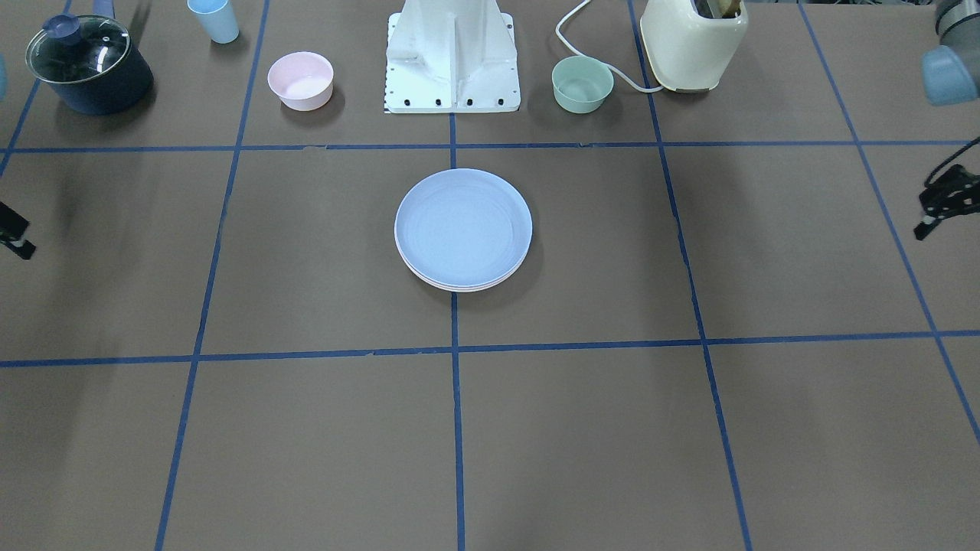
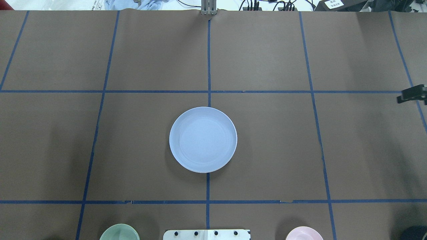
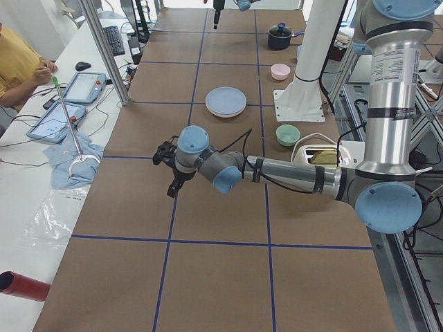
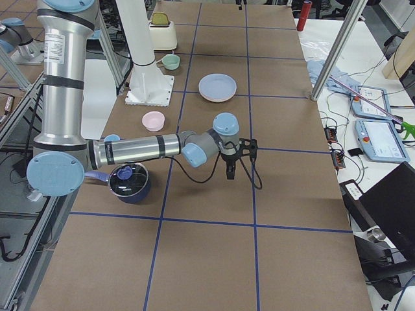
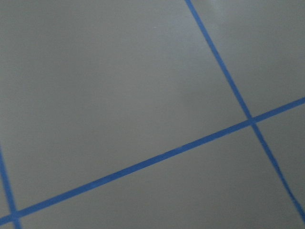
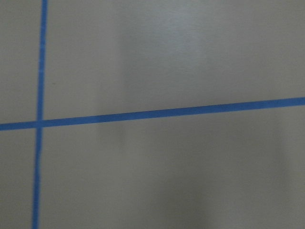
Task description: Stack three plates with pink and blue
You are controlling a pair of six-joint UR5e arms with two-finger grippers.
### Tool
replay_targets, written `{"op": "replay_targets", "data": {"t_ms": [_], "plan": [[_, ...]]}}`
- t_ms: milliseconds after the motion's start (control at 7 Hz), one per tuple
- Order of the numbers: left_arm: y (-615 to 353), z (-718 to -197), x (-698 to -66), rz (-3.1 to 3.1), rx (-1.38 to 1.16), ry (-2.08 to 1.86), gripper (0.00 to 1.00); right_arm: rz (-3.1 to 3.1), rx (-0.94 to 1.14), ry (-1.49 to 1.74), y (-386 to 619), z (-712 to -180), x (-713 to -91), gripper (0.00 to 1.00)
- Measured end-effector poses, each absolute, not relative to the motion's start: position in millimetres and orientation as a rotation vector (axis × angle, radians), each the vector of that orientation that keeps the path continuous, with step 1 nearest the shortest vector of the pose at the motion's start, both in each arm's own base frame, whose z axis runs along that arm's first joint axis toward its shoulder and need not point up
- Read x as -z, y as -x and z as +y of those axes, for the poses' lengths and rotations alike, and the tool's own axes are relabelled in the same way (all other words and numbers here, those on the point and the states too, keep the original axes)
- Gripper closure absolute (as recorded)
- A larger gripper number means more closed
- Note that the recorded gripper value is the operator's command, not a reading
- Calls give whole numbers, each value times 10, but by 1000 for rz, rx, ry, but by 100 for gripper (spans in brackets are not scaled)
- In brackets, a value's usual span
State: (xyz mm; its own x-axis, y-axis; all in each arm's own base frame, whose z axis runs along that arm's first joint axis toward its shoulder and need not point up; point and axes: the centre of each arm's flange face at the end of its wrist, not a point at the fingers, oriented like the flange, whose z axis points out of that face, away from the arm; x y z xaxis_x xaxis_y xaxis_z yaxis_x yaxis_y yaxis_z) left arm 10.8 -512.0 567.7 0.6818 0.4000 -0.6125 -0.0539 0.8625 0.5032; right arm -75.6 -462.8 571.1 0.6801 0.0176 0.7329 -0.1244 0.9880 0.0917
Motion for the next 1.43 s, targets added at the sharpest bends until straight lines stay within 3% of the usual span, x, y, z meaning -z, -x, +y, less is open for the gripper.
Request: {"op": "replay_targets", "data": {"t_ms": [429,1429], "plan": [[527,-5326,-5909,715,-280,-441,1,-745,58,-94,29,-4876,-5759,0],[547,-5243,-6033,722,-271,-400,1,-793,55,-34,23,-4847,-5861,0]]}}
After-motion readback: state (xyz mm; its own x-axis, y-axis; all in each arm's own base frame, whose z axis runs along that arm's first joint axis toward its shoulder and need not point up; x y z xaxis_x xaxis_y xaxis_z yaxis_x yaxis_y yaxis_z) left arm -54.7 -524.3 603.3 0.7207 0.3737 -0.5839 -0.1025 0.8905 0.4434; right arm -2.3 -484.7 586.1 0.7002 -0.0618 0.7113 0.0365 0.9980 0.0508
